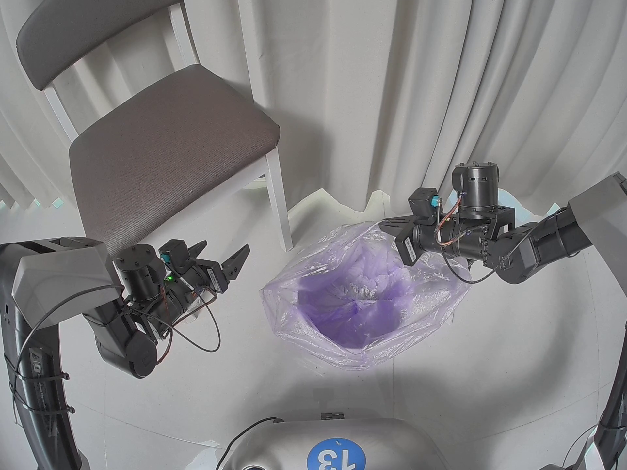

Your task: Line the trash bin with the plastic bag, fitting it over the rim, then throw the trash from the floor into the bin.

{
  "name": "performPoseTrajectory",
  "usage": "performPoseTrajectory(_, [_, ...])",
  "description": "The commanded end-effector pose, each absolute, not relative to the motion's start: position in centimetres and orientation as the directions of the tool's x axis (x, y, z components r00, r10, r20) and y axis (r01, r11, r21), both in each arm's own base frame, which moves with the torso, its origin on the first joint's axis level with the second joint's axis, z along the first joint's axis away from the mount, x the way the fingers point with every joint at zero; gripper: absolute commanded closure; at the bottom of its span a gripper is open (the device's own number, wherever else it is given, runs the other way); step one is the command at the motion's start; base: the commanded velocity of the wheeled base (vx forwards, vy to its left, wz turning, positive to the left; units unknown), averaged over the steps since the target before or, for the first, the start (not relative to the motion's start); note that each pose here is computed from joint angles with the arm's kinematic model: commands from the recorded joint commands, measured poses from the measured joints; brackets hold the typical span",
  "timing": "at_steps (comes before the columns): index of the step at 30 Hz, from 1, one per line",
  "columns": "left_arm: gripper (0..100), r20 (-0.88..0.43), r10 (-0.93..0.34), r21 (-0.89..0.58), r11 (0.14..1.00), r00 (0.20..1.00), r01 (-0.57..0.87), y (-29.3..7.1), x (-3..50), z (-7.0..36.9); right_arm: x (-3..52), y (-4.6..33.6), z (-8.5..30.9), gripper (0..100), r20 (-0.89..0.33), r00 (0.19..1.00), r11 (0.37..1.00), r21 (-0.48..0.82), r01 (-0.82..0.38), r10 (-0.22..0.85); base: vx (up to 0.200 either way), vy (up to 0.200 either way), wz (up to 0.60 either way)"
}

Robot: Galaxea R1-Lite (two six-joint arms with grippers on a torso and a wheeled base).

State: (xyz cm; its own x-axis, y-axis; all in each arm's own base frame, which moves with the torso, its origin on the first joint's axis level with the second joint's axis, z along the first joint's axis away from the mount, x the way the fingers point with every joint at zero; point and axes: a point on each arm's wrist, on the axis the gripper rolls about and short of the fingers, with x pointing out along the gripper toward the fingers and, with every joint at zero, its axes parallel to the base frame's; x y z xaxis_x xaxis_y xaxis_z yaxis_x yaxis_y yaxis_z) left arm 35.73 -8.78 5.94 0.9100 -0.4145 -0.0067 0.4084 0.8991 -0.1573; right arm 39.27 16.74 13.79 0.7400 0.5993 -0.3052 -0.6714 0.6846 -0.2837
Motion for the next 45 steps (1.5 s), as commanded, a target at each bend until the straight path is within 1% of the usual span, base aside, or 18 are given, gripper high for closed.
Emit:
performPoseTrajectory(1, [0,-0.008,-0.412,-0.157,0.900,0.911,0.406,-8.7,35.8,5.9,40.2,16.9,13.0,100,-0.309,0.743,0.689,-0.282,-0.668,0.594,0.000,0.000,0.00])
performPoseTrajectory(5, [0,-0.002,-0.408,-0.156,0.902,0.913,0.403,-8.5,35.9,6.0,40.9,17.1,12.4,100,-0.304,0.749,0.703,-0.266,-0.660,0.588,0.000,0.000,0.00])
performPoseTrajectory(10, [0,0.015,-0.407,-0.153,0.902,0.913,0.404,-8.5,36.0,6.0,41.4,17.3,12.3,100,-0.263,0.773,0.733,-0.251,-0.632,0.577,0.000,0.000,0.00])
performPoseTrajectory(17, [0,0.014,-0.412,-0.153,0.899,0.911,0.409,-8.7,36.0,6.0,41.9,17.1,12.5,100,-0.249,0.783,0.745,-0.244,-0.620,0.570,0.000,0.000,0.00])
performPoseTrajectory(20, [0,0.011,-0.415,-0.154,0.898,0.910,0.412,-8.9,35.9,6.0,42.6,17.4,12.4,100,-0.236,0.807,0.780,-0.218,-0.587,0.541,0.000,0.000,0.00])
performPoseTrajectory(22, [0,0.009,-0.418,-0.154,0.897,0.908,0.414,-9.0,35.8,5.9,42.9,17.5,12.2,100,-0.231,0.813,0.789,-0.206,-0.578,0.535,0.000,0.000,0.00])
performPoseTrajectory(29, [0,0.011,-0.418,-0.155,0.897,0.908,0.414,-9.0,35.8,6.0,43.1,18.0,12.3,100,-0.212,0.817,0.798,-0.189,-0.573,0.537,0.000,0.000,0.00])
performPoseTrajectory(33, [0,0.014,-0.418,-0.155,0.897,0.908,0.415,-9.0,35.8,6.1,43.9,18.3,12.8,100,-0.179,0.841,0.827,-0.166,-0.537,0.511,0.000,0.000,0.00])
performPoseTrajectory(36, [0,0.012,-0.418,-0.155,0.897,0.908,0.414,-8.9,35.7,6.1,44.2,19.0,12.5,100,-0.175,0.841,0.833,-0.140,-0.536,0.512,0.000,0.000,0.00])
performPoseTrajectory(45, [0,0.024,-0.418,-0.153,0.896,0.908,0.416,-8.9,35.6,6.5,44.5,19.5,12.2,100,-0.173,0.855,0.848,-0.136,-0.512,0.488,0.000,0.000,0.00])
